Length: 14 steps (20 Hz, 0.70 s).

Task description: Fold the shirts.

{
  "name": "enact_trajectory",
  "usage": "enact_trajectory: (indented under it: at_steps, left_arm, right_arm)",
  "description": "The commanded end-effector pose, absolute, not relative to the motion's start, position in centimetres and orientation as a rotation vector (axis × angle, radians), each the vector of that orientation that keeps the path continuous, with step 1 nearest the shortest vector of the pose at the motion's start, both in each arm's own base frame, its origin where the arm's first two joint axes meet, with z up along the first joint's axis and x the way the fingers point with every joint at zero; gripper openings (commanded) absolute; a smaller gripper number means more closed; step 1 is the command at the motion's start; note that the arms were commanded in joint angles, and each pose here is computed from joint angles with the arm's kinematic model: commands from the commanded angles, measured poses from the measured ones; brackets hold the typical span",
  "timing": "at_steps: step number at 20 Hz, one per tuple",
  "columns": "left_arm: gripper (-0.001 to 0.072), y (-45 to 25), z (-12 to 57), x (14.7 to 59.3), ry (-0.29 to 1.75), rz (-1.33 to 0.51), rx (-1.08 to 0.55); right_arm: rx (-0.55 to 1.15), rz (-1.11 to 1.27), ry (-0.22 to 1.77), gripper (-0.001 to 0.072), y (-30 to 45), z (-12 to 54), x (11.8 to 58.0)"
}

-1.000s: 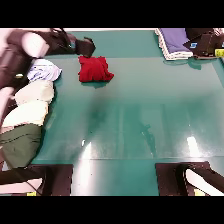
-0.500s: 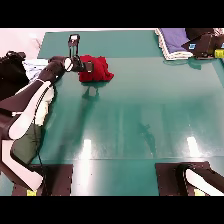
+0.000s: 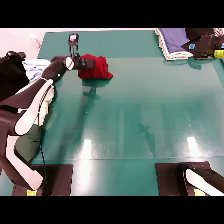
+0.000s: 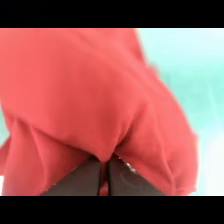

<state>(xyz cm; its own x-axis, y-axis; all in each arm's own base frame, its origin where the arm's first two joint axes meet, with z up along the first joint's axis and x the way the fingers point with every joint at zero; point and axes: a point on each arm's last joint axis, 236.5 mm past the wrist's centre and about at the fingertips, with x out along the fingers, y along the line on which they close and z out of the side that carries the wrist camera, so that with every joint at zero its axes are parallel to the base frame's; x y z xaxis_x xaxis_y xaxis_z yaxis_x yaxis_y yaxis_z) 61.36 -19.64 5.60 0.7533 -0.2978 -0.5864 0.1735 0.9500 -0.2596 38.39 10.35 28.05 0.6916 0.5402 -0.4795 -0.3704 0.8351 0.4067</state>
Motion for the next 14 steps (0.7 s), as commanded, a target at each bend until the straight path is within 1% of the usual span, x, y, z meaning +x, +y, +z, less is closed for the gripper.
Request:
enact_trajectory:
  at_steps: [1,2,4,5,7,8,10,14]
  left_arm:
    - [0.0028,-19.5,17.4,60.8,0.502,-0.298,-0.177]
    - [0.0028,-19.2,23.2,59.6,0.4,-0.318,-0.162]
    - [0.0028,-18.2,34.0,55.1,0.228,-0.351,-0.136]
    - [0.0027,-17.8,38.1,52.1,0.163,-0.366,-0.129]
    - [0.0028,-17.9,42.4,46.8,0.127,-0.406,-0.125]
    - [0.0027,-18.4,43.1,44.9,0.138,-0.429,-0.115]
    - [0.0027,-21.6,41.9,41.9,0.214,-0.512,-0.088]
    - [0.0028,-31.2,33.8,38.1,0.426,-0.708,-0.007]
  right_arm:
    - [0.288,0.514,0.604,0.0017,10.3,28.6,38.3]
    - [0.286,0.512,0.589,0.0017,10.3,29.1,38.1]
    - [0.277,0.506,0.541,0.0017,10.2,30.5,37.5]
    - [0.272,0.502,0.511,0.0017,10.2,31.4,37.2]
    - [0.264,0.487,0.439,0.0017,9.9,33.5,36.5]
    - [0.262,0.481,0.402,0.0017,9.8,34.5,36.2]
    - [0.257,0.472,0.35,0.0017,9.7,36.0,35.6]
    - [0.243,0.476,0.315,0.0017,9.9,37.3,34.1]
